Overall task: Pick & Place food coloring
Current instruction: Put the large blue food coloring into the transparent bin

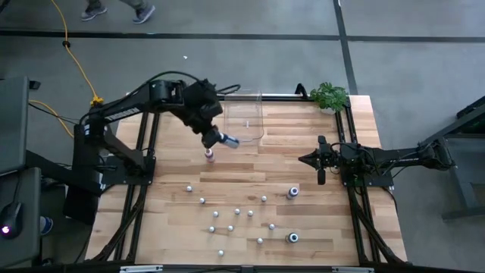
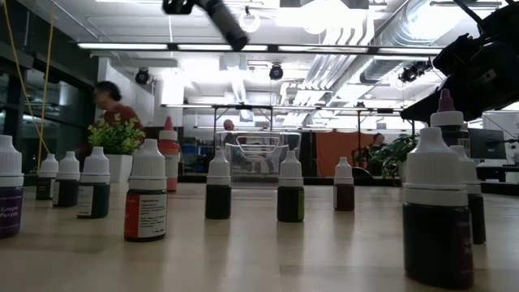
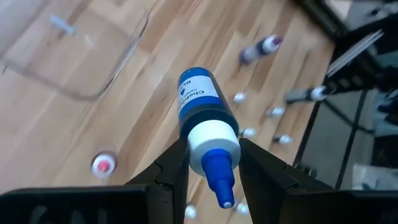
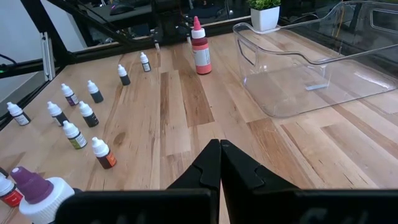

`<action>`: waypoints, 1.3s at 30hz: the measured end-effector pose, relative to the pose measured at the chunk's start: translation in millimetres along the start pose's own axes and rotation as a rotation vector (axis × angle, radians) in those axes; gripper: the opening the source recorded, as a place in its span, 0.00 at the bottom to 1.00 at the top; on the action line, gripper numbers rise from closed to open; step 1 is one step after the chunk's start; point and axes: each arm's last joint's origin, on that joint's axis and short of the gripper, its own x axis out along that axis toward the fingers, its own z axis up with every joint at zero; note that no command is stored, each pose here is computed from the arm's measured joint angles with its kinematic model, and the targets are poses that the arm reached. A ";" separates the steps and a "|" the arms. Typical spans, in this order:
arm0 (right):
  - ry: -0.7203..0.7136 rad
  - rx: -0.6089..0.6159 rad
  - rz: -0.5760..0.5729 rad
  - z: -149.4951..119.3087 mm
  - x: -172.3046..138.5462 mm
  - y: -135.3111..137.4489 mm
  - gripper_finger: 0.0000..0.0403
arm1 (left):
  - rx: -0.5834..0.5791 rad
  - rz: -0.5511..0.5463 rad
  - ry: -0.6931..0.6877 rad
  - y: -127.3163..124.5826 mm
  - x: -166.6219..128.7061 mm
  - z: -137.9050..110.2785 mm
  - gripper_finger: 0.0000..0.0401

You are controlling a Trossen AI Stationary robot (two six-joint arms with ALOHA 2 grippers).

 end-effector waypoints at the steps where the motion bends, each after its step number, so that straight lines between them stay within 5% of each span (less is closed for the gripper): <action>1: 0.000 0.000 0.000 0.1 0.0 0.0 0.00 | -0.003 -0.007 -0.019 -0.5 -3.2 5.5 0.27; 9: 0.000 0.000 0.000 0.0 0.0 0.0 0.00 | -0.066 -0.052 -0.127 11.2 -14.3 52.9 0.27; 19: 0.000 0.000 0.001 0.1 0.0 0.1 0.00 | -0.211 -0.077 -0.182 78.0 -7.2 106.4 0.27; 29: 0.000 0.000 0.000 0.1 0.0 0.0 0.00 | -0.346 0.003 -0.227 143.7 10.3 132.2 0.27; 39: 0.000 0.000 0.001 0.0 0.0 0.0 0.00 | -0.432 0.069 -0.221 173.0 38.8 144.3 0.27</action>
